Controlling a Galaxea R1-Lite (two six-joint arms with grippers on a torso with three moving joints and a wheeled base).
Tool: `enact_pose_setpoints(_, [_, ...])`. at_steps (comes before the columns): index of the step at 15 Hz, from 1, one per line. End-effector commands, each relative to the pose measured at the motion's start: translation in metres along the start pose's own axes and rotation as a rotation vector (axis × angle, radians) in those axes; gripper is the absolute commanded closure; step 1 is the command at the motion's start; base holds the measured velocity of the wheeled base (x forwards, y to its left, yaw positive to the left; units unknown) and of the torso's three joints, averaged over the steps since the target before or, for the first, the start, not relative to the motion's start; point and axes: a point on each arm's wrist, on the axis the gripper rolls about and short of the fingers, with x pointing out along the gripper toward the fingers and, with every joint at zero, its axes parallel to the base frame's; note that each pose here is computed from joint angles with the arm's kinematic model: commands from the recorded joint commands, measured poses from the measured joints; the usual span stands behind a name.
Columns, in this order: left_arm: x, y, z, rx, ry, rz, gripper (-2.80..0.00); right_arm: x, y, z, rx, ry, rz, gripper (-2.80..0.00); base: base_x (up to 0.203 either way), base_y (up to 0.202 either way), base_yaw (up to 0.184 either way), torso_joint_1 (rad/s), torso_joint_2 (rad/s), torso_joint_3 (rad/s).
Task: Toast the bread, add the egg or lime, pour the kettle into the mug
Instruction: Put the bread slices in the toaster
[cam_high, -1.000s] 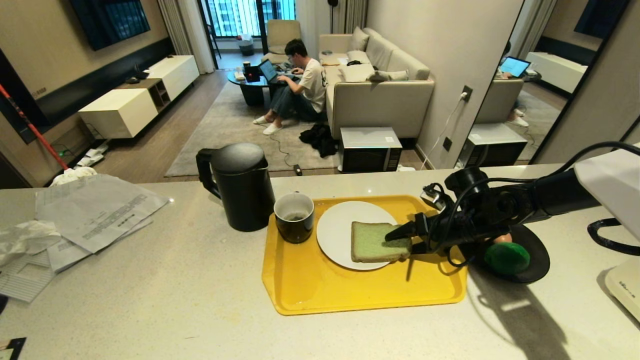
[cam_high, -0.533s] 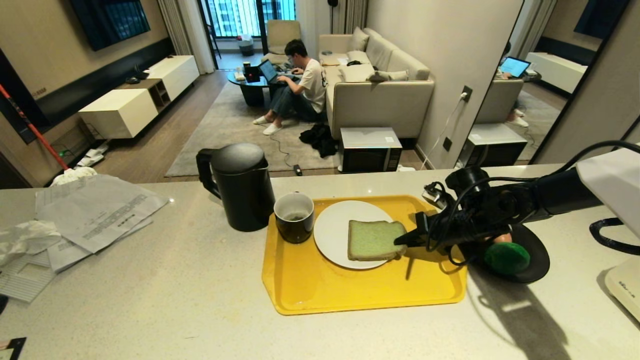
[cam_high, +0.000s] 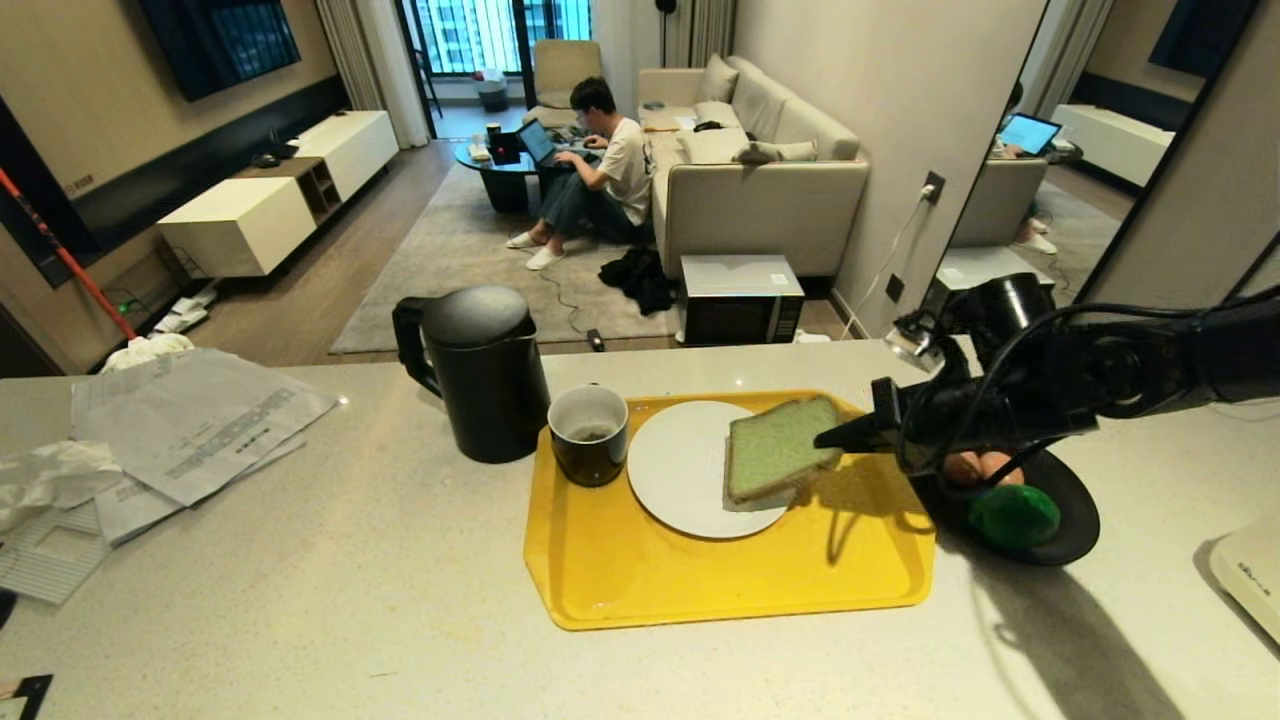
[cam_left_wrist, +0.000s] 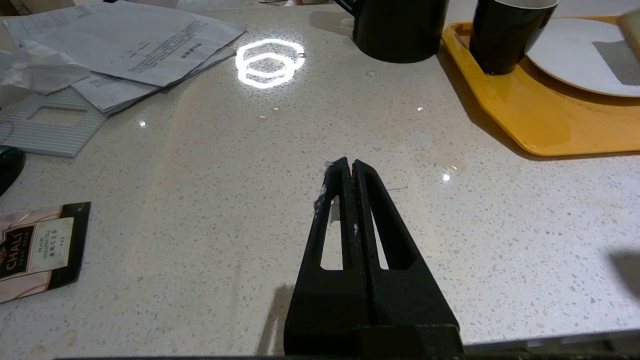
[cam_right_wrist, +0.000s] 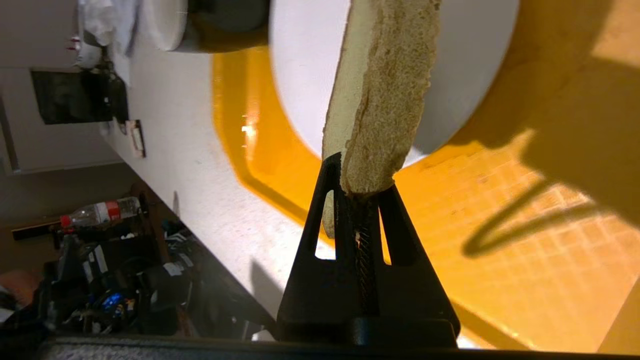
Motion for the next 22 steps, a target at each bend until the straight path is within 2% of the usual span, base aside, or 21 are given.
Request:
enact_pose_setpoints(1, [0.000,0.000,0.000,-0.001,-0.001,0.001,0.00,-0.042,0.036,-0.005,-0.076,-0.086,0.030,0.00,0.000,0.000,0.000,0.000,0.00,0.000])
enact_pose_setpoints(6, [0.000,0.000,0.000,-0.001,-0.002,0.001,0.00,-0.099,0.077,-0.022,-0.163,-0.266,-0.076,0.00,0.000,0.000,0.000,0.000,0.00,0.000])
enact_pose_setpoints(9, [0.000,0.000,0.000,-0.001,-0.001,0.001,0.00,-0.128,0.093,-0.042,-0.179,-0.297,-0.134,0.00,0.000,0.000,0.000,0.000,0.00,0.000])
enact_pose_setpoints(11, [0.000,0.000,0.000,-0.001,-0.001,0.001,0.00,-0.149,0.103,-0.058,-0.230,-0.302,-0.196,0.00,0.000,0.000,0.000,0.000,0.00,0.000])
enact_pose_setpoints(16, [0.000,0.000,0.000,-0.001,-0.001,0.001,0.00,-0.198,0.113,-0.082,-0.441,-0.422,-0.463,0.00,0.000,0.000,0.000,0.000,0.00,0.000])
enact_pose_setpoints(18, [0.000,0.000,0.000,-0.001,-0.001,0.001,0.00,-0.215,0.111,-0.092,-0.492,-0.435,-0.540,0.00,0.000,0.000,0.000,0.000,0.00,0.000])
enact_pose_setpoints(21, [0.000,0.000,0.000,-0.001,-0.001,0.001,0.00,-0.230,0.118,-0.106,-0.514,-0.472,-0.557,0.00,0.000,0.000,0.000,0.000,0.00,0.000])
enact_pose_setpoints(22, [0.000,0.000,0.000,-0.001,-0.002,0.001,0.00,-0.231,0.118,-0.109,-0.504,-0.452,-0.561,0.00,0.000,0.000,0.000,0.000,0.00,0.000])
